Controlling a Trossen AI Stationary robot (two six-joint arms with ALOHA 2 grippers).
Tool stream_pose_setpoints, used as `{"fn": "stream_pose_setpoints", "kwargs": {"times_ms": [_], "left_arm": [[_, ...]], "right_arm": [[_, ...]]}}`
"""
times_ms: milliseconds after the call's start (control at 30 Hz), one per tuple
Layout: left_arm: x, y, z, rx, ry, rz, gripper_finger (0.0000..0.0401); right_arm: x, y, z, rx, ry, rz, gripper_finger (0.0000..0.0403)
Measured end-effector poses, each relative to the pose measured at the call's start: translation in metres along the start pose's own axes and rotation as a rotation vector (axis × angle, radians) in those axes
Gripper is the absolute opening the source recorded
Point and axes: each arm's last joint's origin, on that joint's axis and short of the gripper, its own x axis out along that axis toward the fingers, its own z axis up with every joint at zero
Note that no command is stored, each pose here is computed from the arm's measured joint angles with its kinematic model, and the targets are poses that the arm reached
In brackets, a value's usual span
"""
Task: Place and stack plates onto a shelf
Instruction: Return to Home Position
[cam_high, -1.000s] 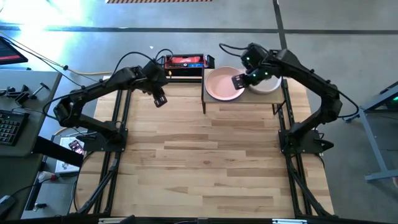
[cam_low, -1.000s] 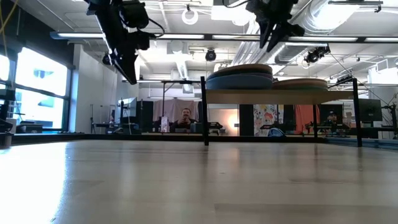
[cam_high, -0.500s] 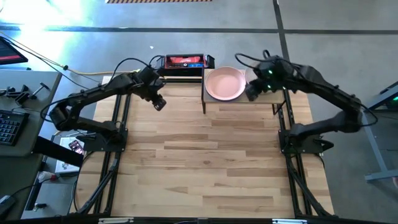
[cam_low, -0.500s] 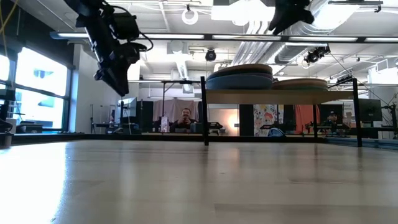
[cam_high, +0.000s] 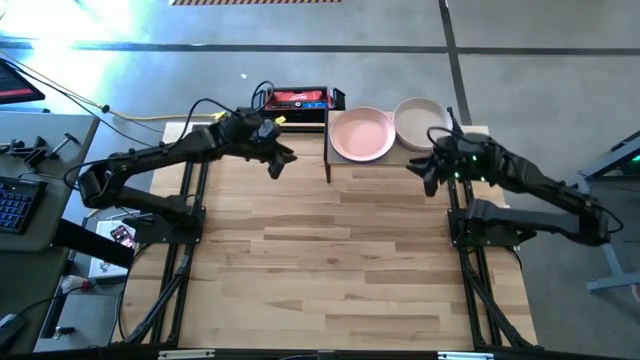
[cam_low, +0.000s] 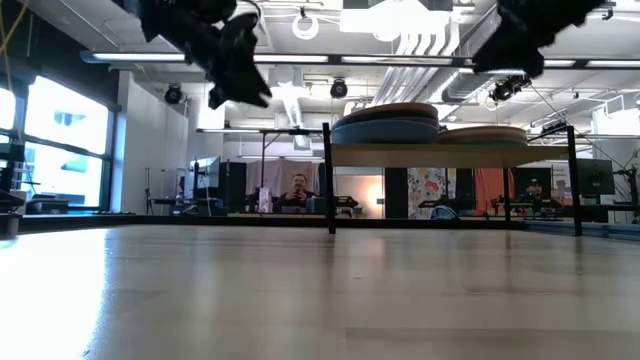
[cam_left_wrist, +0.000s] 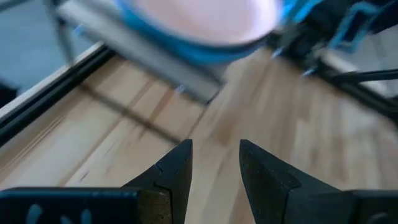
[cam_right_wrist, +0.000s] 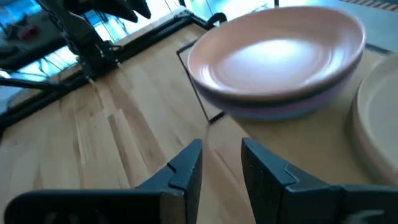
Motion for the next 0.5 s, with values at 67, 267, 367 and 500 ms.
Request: {"fn": "stream_pose_setpoints", "kwargs": {"times_ms": [67, 267, 367, 500], "left_arm": [[0.001, -0.008, 0.003, 0.025, -0.035, -0.043, 0.0122], [0.007, -0.025, -0.002, 0.091, -0.06, -0.101, 0.0122], [0.013, -0.028, -0.019, 0.068, -0.085, -0.113, 0.0122], [0.018, -0.031, -0.044, 0.06, -0.157, -0.138, 0.0122]], "right_arm": [[0.0, -0.005, -0.017, 0.026, -0.025, 0.013, 0.0094], [0.0, -0.014, -0.054, 0.045, -0.121, 0.097, 0.0094], [-0.001, -0.016, -0.065, 0.038, -0.148, 0.114, 0.0094], [-0.002, -0.019, -0.073, -0.015, -0.16, 0.118, 0.0094]]}}
